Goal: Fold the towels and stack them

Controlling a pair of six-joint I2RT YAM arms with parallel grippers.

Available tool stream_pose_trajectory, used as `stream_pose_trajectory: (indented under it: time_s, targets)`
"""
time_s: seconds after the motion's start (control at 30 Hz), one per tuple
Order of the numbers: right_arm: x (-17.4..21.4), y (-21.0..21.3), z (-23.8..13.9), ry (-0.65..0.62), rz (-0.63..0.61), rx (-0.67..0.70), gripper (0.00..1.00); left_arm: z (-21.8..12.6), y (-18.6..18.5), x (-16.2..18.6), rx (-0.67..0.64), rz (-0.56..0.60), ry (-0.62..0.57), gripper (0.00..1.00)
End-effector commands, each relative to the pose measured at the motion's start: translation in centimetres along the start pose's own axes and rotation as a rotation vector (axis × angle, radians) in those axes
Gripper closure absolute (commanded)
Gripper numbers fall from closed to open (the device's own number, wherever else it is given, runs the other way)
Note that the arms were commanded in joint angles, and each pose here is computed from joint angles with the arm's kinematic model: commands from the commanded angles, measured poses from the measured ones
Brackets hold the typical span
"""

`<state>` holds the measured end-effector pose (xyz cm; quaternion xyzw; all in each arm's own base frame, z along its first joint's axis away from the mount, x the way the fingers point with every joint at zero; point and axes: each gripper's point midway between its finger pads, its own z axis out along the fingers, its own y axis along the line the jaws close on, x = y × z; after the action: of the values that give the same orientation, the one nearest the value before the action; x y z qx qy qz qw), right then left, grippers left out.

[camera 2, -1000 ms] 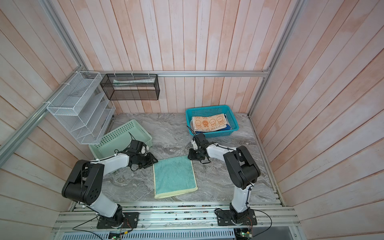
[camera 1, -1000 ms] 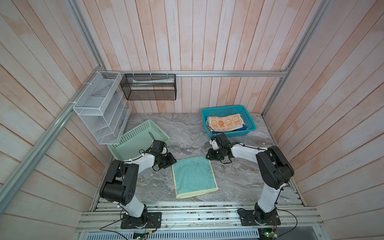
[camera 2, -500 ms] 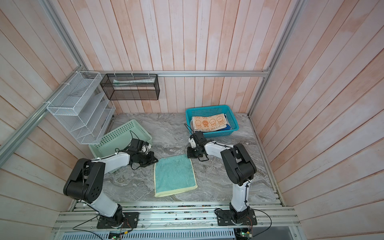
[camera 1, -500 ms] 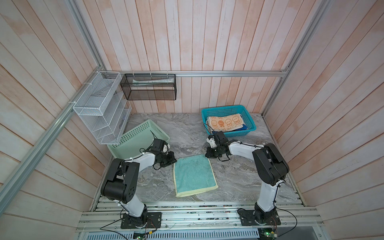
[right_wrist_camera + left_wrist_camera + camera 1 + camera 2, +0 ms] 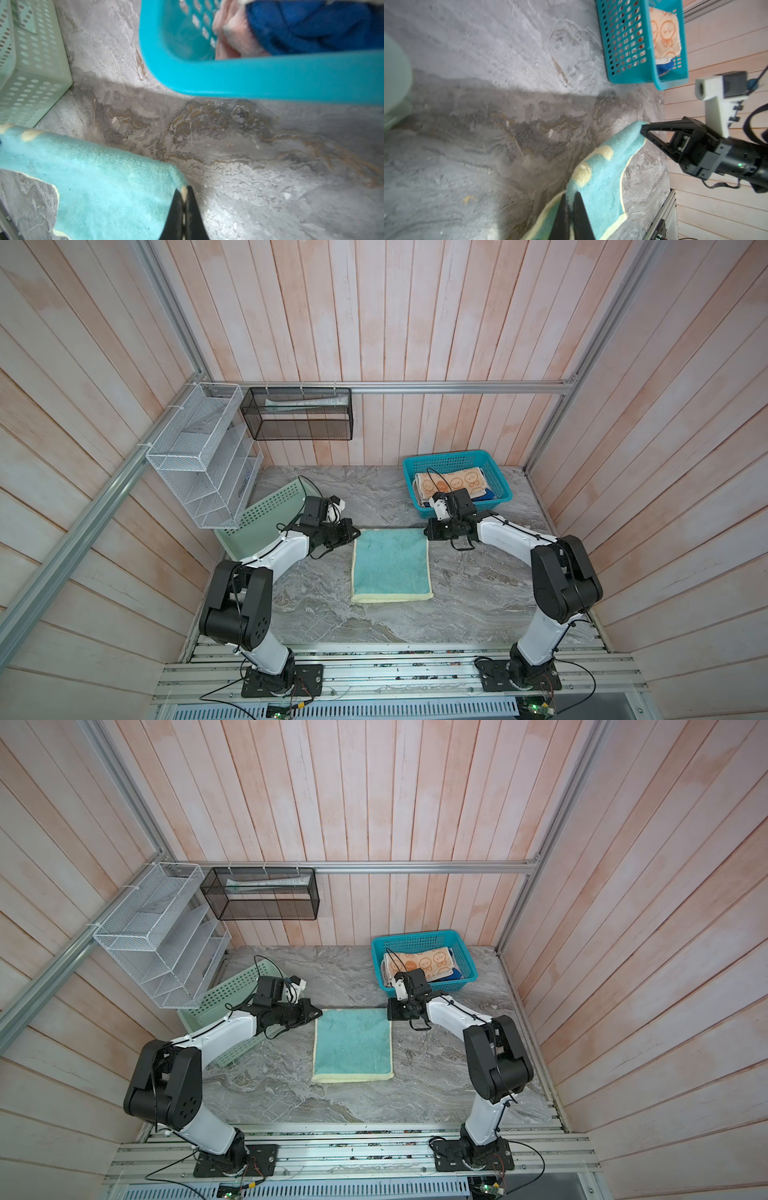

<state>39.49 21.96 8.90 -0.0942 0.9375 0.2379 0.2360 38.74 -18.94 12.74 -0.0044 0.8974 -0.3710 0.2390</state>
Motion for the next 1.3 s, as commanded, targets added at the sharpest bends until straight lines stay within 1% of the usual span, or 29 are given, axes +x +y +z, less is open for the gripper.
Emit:
stream_pose_trajectory:
  time_s: [0.0, 0.13, 0.23, 0.43, 0.57, 0.7, 0.73, 0.8, 0.87, 0.97, 1.03, 1.13, 1.27]
  targets:
    - [-1.7, -0.6, -1.4, -0.022, -0.049, 0.034, 1.00, 0.0, -1.1, -2.3, 0.031, 0.063, -0.039, 1.00]
    - [-2.7, -0.7, -2.3, -0.049, -0.069, 0.045, 1.00, 0.0, -1.9, -3.4, 0.046, 0.090, -0.060, 1.00]
    - [-2.4, -0.8, -2.3, -0.054, -0.073, 0.045, 1.00, 0.2, -1.8, -3.2, 0.058, 0.093, -0.061, 1.00]
    - [-0.7, -0.9, -1.8, -0.030, -0.050, 0.023, 1.00, 0.9, -0.5, -1.2, 0.059, 0.077, -0.032, 1.00]
    - [0.0, -0.3, -2.3, -0.042, -0.036, -0.006, 1.00, 0.9, 0.2, 0.4, 0.057, 0.069, -0.012, 1.00]
    - [2.4, 0.8, -2.8, -0.023, -0.022, -0.038, 1.00, 0.7, 1.3, 2.4, 0.032, 0.054, 0.006, 0.99]
    - [3.5, 1.4, -2.8, -0.008, -0.022, -0.054, 0.99, 0.6, 1.9, 3.2, 0.014, 0.043, 0.013, 0.94]
    - [5.8, 2.4, -2.9, 0.022, -0.025, -0.078, 0.86, 0.4, 3.0, 4.6, -0.022, 0.024, 0.021, 0.86]
    - [8.2, 3.4, -3.2, 0.058, -0.027, -0.101, 0.75, 0.0, 4.1, 6.2, -0.053, 0.000, 0.034, 0.73]
    - [10.2, 4.2, -4.2, 0.085, -0.006, -0.132, 0.62, -0.4, 5.0, 7.6, -0.086, -0.027, 0.045, 0.66]
    - [10.6, 4.4, -5.0, 0.079, 0.011, -0.142, 0.59, -0.7, 5.2, 8.1, -0.099, -0.039, 0.047, 0.66]
    - [10.6, 4.0, -5.6, 0.062, 0.044, -0.120, 0.58, -0.9, 5.3, 8.2, -0.104, -0.055, 0.048, 0.66]
    - [10.8, 3.0, -4.9, 0.089, 0.104, -0.077, 0.58, -0.9, 4.9, 7.7, -0.094, -0.072, 0.042, 0.66]
